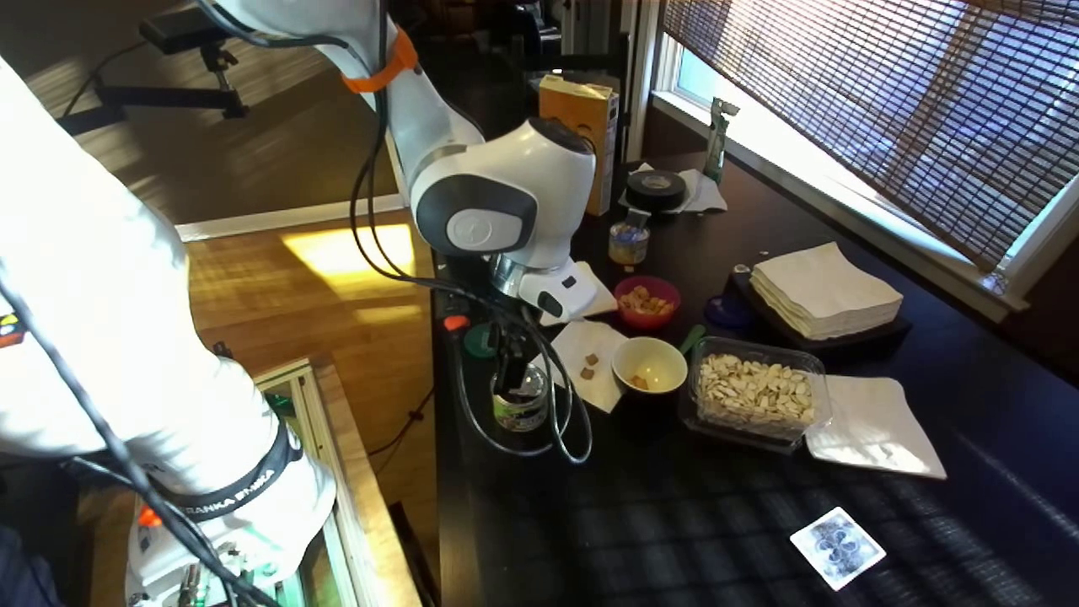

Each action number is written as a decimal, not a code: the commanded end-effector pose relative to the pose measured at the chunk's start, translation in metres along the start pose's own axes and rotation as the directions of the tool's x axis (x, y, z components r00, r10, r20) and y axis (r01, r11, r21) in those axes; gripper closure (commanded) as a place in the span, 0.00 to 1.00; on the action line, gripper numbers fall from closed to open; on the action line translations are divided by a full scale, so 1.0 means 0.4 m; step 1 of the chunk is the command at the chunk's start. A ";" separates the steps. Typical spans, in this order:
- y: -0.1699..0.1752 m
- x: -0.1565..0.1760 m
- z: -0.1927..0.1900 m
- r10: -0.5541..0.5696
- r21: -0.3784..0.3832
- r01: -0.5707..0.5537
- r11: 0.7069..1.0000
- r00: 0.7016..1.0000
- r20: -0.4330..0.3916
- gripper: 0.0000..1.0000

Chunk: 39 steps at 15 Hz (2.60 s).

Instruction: Open the yellow can then place some of the contents in the can into the white bowl.

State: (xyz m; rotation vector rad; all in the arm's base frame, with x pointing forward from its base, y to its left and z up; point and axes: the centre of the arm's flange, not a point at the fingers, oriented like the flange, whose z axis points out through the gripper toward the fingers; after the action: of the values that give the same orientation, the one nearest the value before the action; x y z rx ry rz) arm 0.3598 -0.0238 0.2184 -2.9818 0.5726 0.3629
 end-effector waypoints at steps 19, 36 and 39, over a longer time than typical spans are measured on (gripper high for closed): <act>0.024 0.057 -0.012 0.141 0.149 -0.127 0.981 0.987 -0.081 0.87; 0.047 0.095 -0.054 0.503 0.216 -0.496 0.841 0.864 0.027 0.99; 0.052 0.114 -0.059 0.588 0.244 -0.587 0.772 0.805 0.078 0.99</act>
State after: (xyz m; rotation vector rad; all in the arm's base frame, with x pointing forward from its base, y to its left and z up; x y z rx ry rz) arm 0.3873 -0.0579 0.2244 -2.6047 1.3134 0.2560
